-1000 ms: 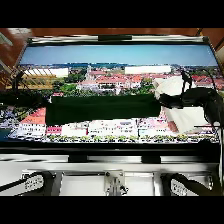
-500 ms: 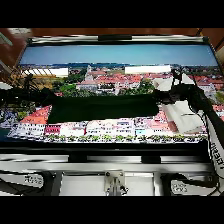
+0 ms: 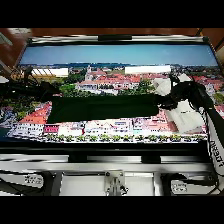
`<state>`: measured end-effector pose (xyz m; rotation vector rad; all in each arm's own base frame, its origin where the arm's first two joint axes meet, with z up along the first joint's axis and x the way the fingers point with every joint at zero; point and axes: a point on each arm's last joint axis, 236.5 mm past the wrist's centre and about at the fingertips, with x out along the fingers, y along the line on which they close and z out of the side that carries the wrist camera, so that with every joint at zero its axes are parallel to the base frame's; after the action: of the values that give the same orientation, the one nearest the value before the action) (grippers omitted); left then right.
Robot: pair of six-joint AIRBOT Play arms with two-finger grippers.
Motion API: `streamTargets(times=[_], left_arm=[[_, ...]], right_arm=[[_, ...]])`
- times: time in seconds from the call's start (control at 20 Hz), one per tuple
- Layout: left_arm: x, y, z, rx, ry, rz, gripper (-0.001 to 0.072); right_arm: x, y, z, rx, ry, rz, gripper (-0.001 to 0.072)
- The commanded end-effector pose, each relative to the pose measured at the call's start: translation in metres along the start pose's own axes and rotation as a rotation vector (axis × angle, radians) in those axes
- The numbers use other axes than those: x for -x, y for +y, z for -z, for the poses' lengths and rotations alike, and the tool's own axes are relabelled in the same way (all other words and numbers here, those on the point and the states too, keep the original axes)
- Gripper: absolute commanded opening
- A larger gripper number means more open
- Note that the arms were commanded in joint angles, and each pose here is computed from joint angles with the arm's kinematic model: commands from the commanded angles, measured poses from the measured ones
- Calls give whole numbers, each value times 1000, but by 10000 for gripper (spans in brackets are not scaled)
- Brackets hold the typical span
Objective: Fold the shirts.
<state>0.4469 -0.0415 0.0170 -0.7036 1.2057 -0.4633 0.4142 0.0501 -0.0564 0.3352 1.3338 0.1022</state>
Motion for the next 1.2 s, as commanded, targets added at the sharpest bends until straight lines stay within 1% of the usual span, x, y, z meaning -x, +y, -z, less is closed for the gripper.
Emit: streamTargets(times=[0.0, 0.2, 0.45, 0.65, 0.7, 0.75, 0.8, 0.9, 0.95, 1.15], left_arm=[[13, -22, 1, -80, -8, 12, 574], [17, -30, 1, -103, -16, 13, 574], [15, -32, 2, -110, -14, 14, 574], [10, -39, 5, -125, -2, 21, 574], [9, -41, 5, -128, 1, 25, 574], [7, -43, 6, -130, 3, 30, 574], [6, -45, 6, -132, 4, 33, 574], [5, -46, 7, -134, 7, 35, 574], [5, -47, 7, -135, 8, 36, 574], [5, -53, 7, -130, 5, 61, 574]], right_arm=[[-5, -9, 0, -44, 5, 42, 618], [-32, -6, 12, -12, 67, 59, 618], [-37, -4, 3, -8, 29, 57, 618], [-54, 8, 13, -27, 73, 23, 617], [-59, 13, 16, -28, 87, 11, 604], [-60, 16, 18, -14, 90, 11, 444], [-59, 18, 18, -12, 89, 7, 300], [-57, 25, 21, -25, 106, -20, 115], [-56, 26, 24, -21, 116, -22, 56], [-28, 39, 15, 34, 63, -54, 55]])
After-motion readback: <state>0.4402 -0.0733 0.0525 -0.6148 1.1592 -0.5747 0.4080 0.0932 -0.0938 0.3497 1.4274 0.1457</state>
